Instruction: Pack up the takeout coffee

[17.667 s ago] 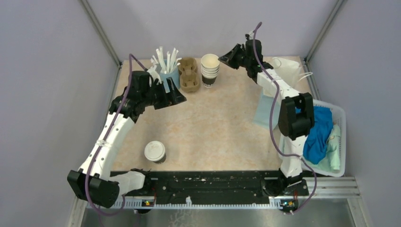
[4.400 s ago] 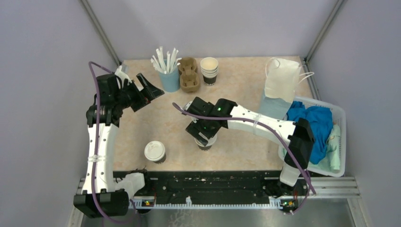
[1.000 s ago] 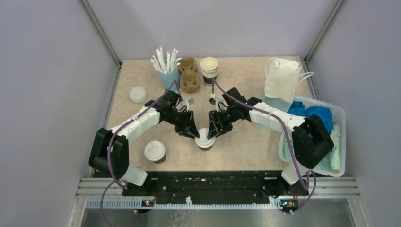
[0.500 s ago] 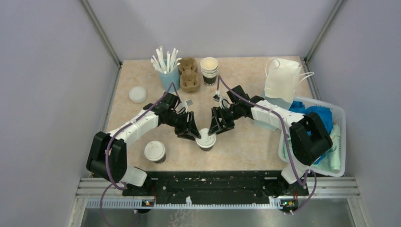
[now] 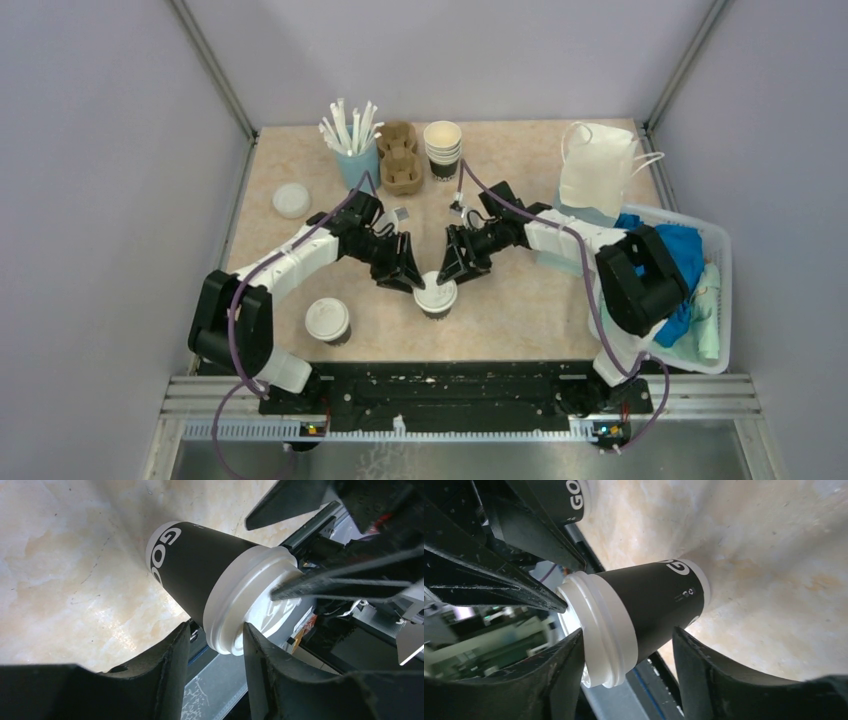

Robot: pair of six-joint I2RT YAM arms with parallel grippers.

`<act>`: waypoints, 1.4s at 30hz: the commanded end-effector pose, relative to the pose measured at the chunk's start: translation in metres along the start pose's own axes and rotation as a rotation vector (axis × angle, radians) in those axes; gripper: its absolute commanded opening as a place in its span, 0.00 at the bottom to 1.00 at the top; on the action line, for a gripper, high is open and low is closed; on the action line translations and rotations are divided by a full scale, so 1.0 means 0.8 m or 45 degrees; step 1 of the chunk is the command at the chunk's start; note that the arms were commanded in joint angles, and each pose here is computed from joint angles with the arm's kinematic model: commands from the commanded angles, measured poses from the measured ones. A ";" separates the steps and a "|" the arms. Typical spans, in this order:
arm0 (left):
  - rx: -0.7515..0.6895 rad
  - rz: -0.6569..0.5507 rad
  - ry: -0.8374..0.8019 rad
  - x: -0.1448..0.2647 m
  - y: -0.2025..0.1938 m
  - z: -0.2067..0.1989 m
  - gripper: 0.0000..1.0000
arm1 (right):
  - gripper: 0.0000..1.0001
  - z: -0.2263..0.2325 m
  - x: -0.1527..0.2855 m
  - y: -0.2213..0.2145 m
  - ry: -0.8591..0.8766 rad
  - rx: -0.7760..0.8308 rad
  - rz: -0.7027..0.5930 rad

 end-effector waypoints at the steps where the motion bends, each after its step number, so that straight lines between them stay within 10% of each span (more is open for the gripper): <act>1: 0.011 0.038 0.086 -0.012 -0.012 0.022 0.46 | 0.59 -0.024 -0.016 0.012 -0.004 -0.035 0.012; 8: -0.017 0.010 0.060 0.003 -0.017 0.009 0.44 | 0.58 0.000 0.005 0.026 -0.029 -0.002 -0.024; 14: -0.043 -0.047 0.005 0.023 -0.002 -0.017 0.64 | 0.79 0.022 0.049 0.001 -0.099 0.054 -0.028; 20: -0.084 -0.131 0.019 0.047 0.002 -0.036 0.80 | 0.79 0.027 0.074 -0.023 -0.139 0.039 -0.064; 29: 0.018 -0.054 0.033 0.032 -0.005 -0.027 0.36 | 0.38 0.016 0.059 -0.014 -0.119 -0.033 -0.099; 42: 0.064 0.017 0.066 0.018 -0.017 -0.011 0.26 | 0.37 0.003 0.033 -0.017 -0.077 -0.054 -0.007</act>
Point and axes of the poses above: each gripper's point midway between its finger pads, its own x axis back along the fingers, its own z axis along the line the jaws close on, y = z × x, the point moved 7 cm from there along x, back along the fingers, and after that the axes turned 6 degrees about -x, right-handed, at the moved point
